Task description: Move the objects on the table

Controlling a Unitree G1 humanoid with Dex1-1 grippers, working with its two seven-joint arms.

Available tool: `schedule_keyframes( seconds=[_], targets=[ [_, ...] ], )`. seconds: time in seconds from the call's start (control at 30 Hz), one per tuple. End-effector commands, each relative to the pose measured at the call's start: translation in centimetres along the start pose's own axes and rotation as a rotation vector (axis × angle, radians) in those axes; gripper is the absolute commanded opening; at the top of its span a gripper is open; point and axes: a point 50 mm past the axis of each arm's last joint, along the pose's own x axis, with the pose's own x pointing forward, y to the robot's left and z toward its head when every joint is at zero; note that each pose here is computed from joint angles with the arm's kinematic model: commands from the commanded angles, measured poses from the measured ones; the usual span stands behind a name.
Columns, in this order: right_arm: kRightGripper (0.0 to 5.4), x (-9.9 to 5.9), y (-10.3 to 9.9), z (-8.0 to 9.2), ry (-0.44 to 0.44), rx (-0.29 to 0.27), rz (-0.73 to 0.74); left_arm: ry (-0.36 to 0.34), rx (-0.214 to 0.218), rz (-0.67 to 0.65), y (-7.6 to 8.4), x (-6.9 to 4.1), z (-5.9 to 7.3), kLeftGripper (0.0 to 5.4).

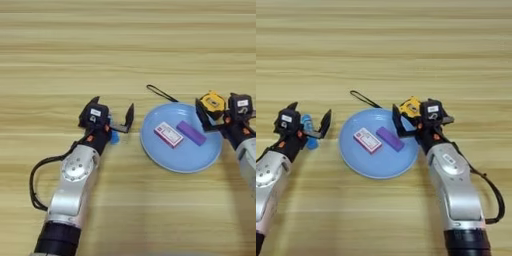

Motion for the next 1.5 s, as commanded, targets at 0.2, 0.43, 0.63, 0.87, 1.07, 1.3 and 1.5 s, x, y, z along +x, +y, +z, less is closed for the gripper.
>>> schedule_keyframes(
  seconds=[0.2, 0.43, 0.63, 0.87, 1.07, 1.3, 1.5],
  targets=[
    [5.37, 0.5, 0.5, 0.3, -0.020, -0.001, -0.009, 0.056, 0.041, 0.022, 0.9, -0.9, -0.2, 5.40],
    [5.37, 0.6, 0.5, 0.2, -0.021, -0.003, -0.010, 0.072, 0.055, 0.022, 0.8, -1.3, -0.5, 5.40],
    [5.37, 0.7, 0.6, 0.2, -0.022, -0.004, -0.013, 0.113, 0.041, 0.003, 0.3, -1.5, -1.3, 5.40],
    [5.37, 0.7, 0.7, 0.2, -0.022, -0.005, -0.012, 0.149, 0.030, 0.007, 0.5, -1.6, -2.0, 5.40],
    [5.37, 0.8, 0.7, 0.2, -0.022, -0.004, -0.012, 0.193, 0.009, 0.009, 0.4, -1.7, -2.8, 5.40],
    [5.37, 0.8, 0.7, 0.1, -0.021, -0.003, -0.010, 0.217, 0.011, 0.015, 0.6, -1.6, -3.4, 5.40],
    [5.37, 0.8, 0.8, 0.2, -0.022, -0.003, -0.009, 0.275, -0.012, 0.017, 0.6, -1.6, -4.7, 5.40]
  ],
)
